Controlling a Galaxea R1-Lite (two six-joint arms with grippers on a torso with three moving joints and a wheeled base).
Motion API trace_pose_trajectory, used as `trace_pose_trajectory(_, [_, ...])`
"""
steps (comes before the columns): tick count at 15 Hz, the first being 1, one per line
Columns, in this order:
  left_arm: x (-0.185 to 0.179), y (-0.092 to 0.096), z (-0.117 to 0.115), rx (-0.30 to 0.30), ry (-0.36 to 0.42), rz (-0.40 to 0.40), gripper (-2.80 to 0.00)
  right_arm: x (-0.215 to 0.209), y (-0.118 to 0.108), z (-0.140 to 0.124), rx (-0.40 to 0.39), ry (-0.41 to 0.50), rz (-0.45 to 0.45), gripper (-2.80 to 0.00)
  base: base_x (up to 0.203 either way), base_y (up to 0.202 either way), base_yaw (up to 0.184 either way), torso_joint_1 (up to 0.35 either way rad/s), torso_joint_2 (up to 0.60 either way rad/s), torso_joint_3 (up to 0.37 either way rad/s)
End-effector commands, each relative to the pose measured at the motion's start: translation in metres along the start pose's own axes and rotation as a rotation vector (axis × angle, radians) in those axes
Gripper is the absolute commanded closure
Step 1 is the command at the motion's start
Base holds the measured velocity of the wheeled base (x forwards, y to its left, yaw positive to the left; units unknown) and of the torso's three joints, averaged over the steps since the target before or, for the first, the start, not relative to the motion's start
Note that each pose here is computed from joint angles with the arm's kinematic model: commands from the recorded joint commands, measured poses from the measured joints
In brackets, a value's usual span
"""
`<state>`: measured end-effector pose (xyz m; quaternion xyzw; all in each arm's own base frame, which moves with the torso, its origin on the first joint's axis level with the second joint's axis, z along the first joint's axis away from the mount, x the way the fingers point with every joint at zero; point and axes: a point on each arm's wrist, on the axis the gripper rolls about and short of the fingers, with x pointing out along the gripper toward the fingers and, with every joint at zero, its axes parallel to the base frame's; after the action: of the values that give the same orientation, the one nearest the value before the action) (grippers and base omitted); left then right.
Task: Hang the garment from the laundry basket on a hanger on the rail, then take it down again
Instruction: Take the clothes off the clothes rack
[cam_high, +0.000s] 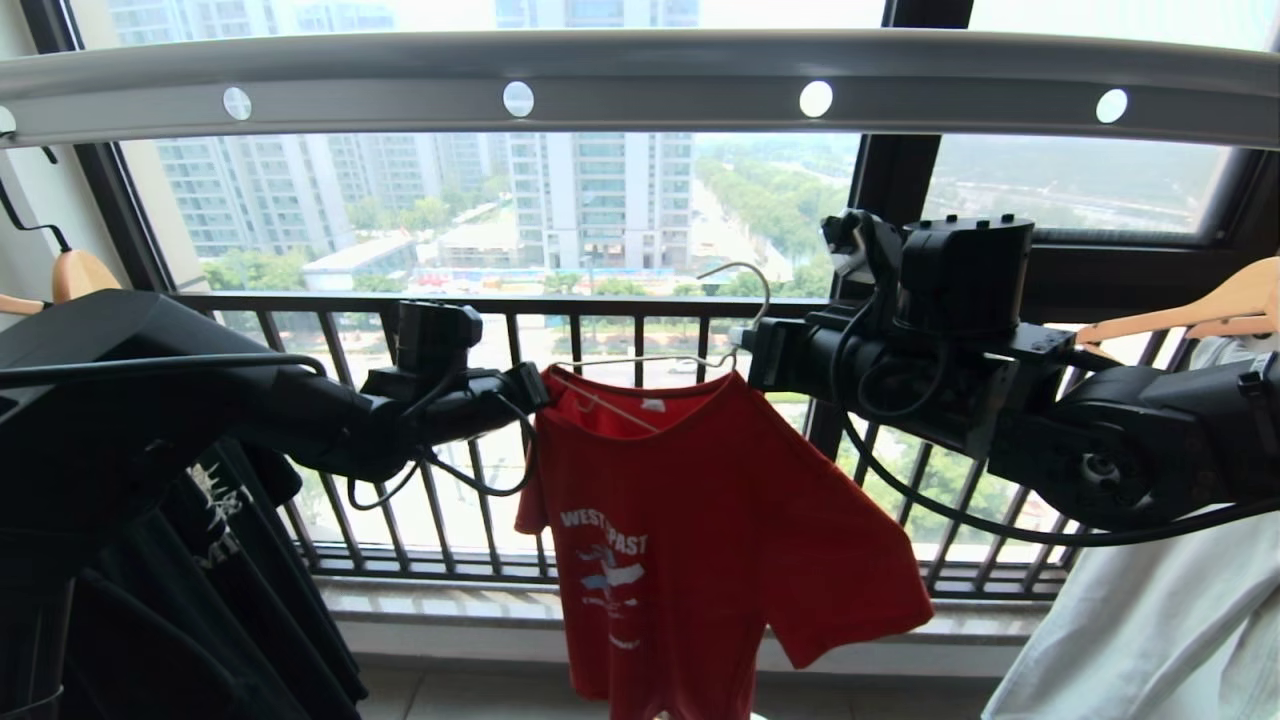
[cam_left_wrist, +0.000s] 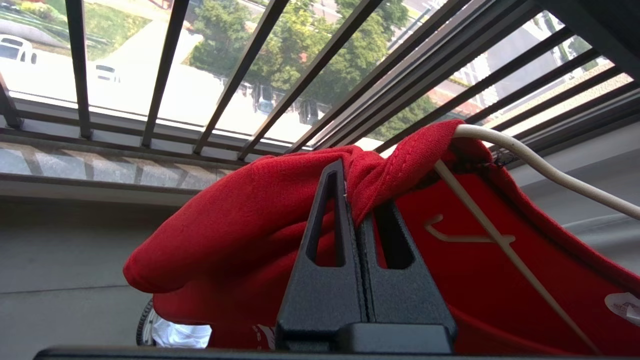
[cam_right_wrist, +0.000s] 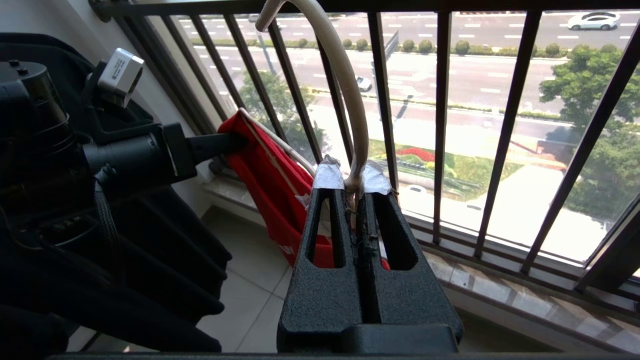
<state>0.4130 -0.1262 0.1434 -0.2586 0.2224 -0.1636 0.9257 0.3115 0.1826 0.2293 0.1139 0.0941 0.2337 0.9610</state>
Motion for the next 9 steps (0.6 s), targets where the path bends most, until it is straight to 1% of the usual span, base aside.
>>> trace_pose_trajectory(1, [-0.003, 0.005, 0.006, -0.002, -0.01, 0.012, 0.0, 0.0, -0.003, 0.004, 0.003, -0.013, -0.008, 0.0, 0.0, 0.0, 0.0, 0.0, 0.0, 0.0])
trace_pose_trajectory(3, [-0.005, 0.009, 0.016, -0.009, -0.017, 0.032, 0.0, -0.001, -0.004, 0.005, 0.004, -0.017, -0.01, 0.0, 0.0, 0.0, 0.0, 0.0, 0.0, 0.0])
trace_pose_trajectory(5, [-0.004, 0.011, 0.015, -0.019, 0.025, 0.061, 0.0, -0.001, -0.005, 0.006, 0.004, -0.021, -0.011, 0.0, 0.0, 0.0, 0.0, 0.0, 0.0, 0.0])
trace_pose_trajectory(6, [-0.002, 0.011, 0.015, -0.019, 0.027, 0.061, 0.0, -0.002, -0.005, 0.006, 0.004, -0.021, -0.011, 0.0, 0.0, 0.0, 0.0, 0.0, 0.0, 0.0])
trace_pose_trajectory(7, [-0.002, 0.011, 0.017, -0.021, 0.015, 0.066, 0.0, -0.002, -0.005, 0.006, 0.004, -0.021, -0.011, 0.0, 0.0, 0.0, 0.0, 0.0, 0.0, 0.0])
trace_pose_trajectory(8, [-0.004, 0.009, 0.023, -0.036, -0.015, 0.076, 0.0, -0.002, -0.005, 0.006, 0.004, -0.021, -0.011, 0.0, 0.0, 0.0, 0.0, 0.0, 0.0, 0.0])
trace_pose_trajectory(9, [-0.006, 0.011, 0.029, -0.07, -0.043, 0.085, 0.0, -0.002, -0.005, 0.006, 0.004, -0.02, -0.011, 0.0, 0.0, 0.0, 0.0, 0.0, 0.0, 0.0])
